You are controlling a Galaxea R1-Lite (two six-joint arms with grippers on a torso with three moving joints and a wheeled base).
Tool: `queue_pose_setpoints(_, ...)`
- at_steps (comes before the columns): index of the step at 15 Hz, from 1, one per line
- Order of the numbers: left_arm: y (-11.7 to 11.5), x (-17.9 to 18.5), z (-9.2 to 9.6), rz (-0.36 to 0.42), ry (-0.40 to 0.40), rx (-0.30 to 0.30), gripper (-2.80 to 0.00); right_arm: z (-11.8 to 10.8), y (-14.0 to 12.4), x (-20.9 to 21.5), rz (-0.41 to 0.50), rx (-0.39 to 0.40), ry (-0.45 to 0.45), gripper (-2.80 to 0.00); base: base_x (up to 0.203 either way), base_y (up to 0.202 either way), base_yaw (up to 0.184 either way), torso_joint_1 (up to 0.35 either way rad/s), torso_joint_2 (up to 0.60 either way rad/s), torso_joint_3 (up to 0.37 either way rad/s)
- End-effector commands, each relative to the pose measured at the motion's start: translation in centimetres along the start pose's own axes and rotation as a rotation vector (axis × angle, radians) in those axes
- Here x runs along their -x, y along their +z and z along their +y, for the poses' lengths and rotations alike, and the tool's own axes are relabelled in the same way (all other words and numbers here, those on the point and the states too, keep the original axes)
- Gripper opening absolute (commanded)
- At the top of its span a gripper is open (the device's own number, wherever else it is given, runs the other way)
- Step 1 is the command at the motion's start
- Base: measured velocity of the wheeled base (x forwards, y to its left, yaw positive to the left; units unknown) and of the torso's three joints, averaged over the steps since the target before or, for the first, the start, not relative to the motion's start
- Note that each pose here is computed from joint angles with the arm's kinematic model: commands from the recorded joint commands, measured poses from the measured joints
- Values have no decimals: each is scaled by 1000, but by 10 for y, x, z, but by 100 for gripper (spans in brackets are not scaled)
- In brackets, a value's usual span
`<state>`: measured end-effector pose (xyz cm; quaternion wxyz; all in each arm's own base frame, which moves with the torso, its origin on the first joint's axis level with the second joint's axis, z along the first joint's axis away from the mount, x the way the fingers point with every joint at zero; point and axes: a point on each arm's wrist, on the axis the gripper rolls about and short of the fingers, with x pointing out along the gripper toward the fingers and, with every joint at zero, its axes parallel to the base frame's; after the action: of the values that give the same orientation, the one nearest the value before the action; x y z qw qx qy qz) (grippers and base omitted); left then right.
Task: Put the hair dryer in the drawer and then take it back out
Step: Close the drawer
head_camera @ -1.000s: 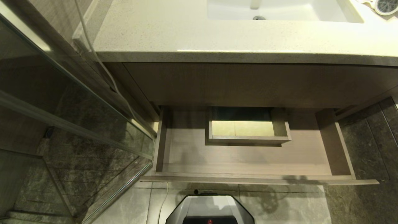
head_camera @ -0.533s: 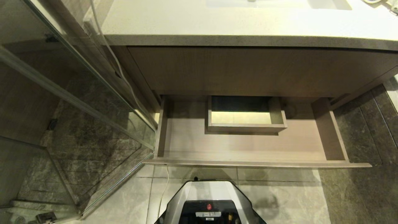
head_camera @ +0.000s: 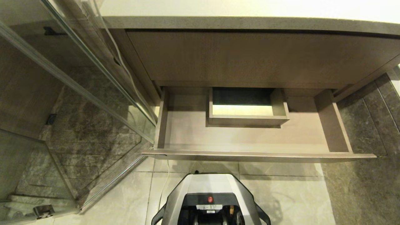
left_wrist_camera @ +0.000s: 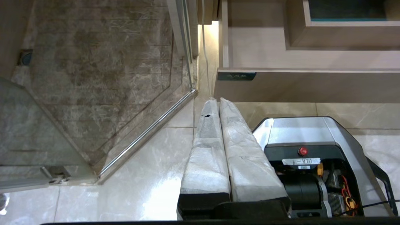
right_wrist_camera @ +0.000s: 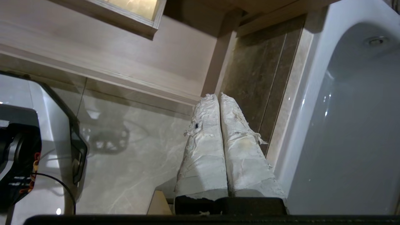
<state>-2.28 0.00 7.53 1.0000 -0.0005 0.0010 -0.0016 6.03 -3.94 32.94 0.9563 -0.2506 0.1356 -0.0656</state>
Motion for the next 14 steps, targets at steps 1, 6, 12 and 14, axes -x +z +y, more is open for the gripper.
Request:
queue_pose_setpoints(1,0,0,0,1,0,0,-280,5,-3,3,0,2,5,-280,0,0,0,-281,447,139)
queue_pose_setpoints(6,0,0,0,1,0,0,-280,7,-5,4,3,0,7,-280,0,0,0,-358,525,152)
queue_pose_setpoints(12,0,0,0,0,0,0,-280,5,-5,2,-8,9,-4,-280,0,0,0,-166,419,235)
queue_pose_setpoints(14,0,0,0,0,0,0,-280,5,-5,1,-9,9,-4,-280,0,0,0,-22,390,339)
